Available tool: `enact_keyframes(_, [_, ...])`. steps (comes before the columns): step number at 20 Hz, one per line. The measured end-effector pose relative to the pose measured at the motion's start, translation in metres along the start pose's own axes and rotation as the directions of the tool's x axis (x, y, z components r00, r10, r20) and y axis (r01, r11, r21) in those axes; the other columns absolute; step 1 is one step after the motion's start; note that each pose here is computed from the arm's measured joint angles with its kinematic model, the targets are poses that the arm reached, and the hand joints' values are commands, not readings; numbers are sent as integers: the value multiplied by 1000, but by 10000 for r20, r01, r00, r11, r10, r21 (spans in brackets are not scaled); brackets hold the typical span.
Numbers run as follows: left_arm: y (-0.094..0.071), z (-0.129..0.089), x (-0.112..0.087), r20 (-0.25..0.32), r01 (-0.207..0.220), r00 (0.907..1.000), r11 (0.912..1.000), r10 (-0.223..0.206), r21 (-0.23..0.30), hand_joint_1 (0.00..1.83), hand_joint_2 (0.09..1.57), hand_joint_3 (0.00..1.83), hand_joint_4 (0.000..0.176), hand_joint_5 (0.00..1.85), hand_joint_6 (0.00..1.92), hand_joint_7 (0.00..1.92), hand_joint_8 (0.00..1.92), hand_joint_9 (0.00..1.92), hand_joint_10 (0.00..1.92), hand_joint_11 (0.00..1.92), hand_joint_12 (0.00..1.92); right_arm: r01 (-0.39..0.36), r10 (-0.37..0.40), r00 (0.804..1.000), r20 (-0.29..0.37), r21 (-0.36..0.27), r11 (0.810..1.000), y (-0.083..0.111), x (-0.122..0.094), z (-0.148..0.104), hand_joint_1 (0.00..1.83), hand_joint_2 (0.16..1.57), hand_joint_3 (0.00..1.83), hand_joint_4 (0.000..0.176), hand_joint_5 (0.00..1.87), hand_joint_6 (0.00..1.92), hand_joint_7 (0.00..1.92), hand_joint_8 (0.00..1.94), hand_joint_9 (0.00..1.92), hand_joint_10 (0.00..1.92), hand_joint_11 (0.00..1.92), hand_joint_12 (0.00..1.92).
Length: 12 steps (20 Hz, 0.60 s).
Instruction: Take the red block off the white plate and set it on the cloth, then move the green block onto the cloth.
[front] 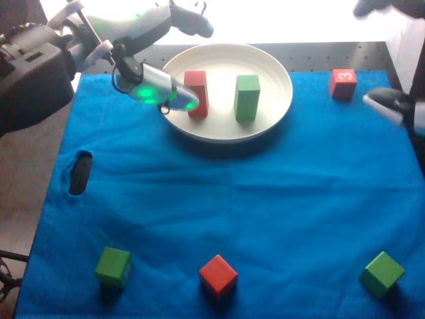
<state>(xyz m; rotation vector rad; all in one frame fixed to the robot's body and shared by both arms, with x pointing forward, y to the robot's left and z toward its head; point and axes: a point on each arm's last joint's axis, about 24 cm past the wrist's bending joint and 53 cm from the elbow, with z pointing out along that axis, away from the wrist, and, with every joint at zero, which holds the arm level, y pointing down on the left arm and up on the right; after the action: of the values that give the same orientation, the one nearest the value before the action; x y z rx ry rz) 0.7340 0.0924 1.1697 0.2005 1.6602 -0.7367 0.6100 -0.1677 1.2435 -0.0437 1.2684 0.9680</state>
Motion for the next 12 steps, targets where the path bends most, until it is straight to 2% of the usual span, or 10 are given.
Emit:
enact_keyframes(1, [0, 0, 0, 11, 24, 10000, 10000, -24, -9, 885, 981, 5, 71, 426, 110, 361, 11, 216, 255, 0, 1086, 0, 0, 10000, -51, 26, 10000, -1, 1, 0, 1142, 595, 809, 0, 416, 1249, 319, 1112, 144, 1341, 0, 1883])
enact_keyframes(2, [0, 0, -1, 43, 21, 10000, 10000, -21, 3, 814, 984, 3, 85, 423, 100, 336, 2, 210, 236, 0, 1137, 0, 0, 10000, 0, 0, 10000, 0, 0, 0, 1133, 615, 779, 0, 383, 1219, 334, 1118, 177, 1336, 0, 1893])
enact_keyframes(3, [-1, 0, -1, 53, 22, 10000, 10000, -22, 18, 772, 984, 2, 79, 416, 97, 338, 3, 216, 242, 0, 1169, 4, -4, 10000, 18, -8, 10000, 0, -1, 0, 1131, 631, 756, 0, 368, 1214, 343, 1133, 199, 1348, 0, 1911])
enact_keyframes(4, [-1, 0, -1, 52, 15, 10000, 10000, -15, 21, 760, 982, 1, 86, 407, 94, 339, 3, 215, 244, 0, 1174, 0, 0, 10000, 14, -7, 10000, 0, 0, 0, 1133, 653, 731, 0, 365, 1211, 353, 1150, 209, 1364, 10, 1917])
enact_keyframes(7, [-1, 3, 1, 16, 18, 10000, 10000, -18, 17, 900, 960, 0, 5, 439, 87, 426, 27, 292, 308, 0, 1293, 0, 0, 10000, 20, -10, 10000, 0, 0, 0, 1084, 631, 786, 0, 389, 1255, 362, 1207, 202, 1430, 1, 1921])
enact_keyframes(10, [4, 14, 12, -341, 14, 9994, 9999, -20, -158, 964, 928, 0, 0, 459, 23, 444, 3, 253, 581, 0, 1516, -35, 35, 10000, -1, -14, 10000, 0, 2, 1, 1069, 600, 831, 0, 406, 1298, 360, 1233, 197, 1480, 29, 1921])
enact_keyframes(12, [6, 24, 22, -614, 12, 9981, 9996, -29, -281, 1029, 908, 0, 0, 472, 24, 452, 5, 250, 604, 0, 1523, -22, 22, 10000, 26, 5, 10000, -2, 2, 1, 1098, 594, 830, 0, 389, 1316, 330, 1263, 179, 1534, 58, 1921])
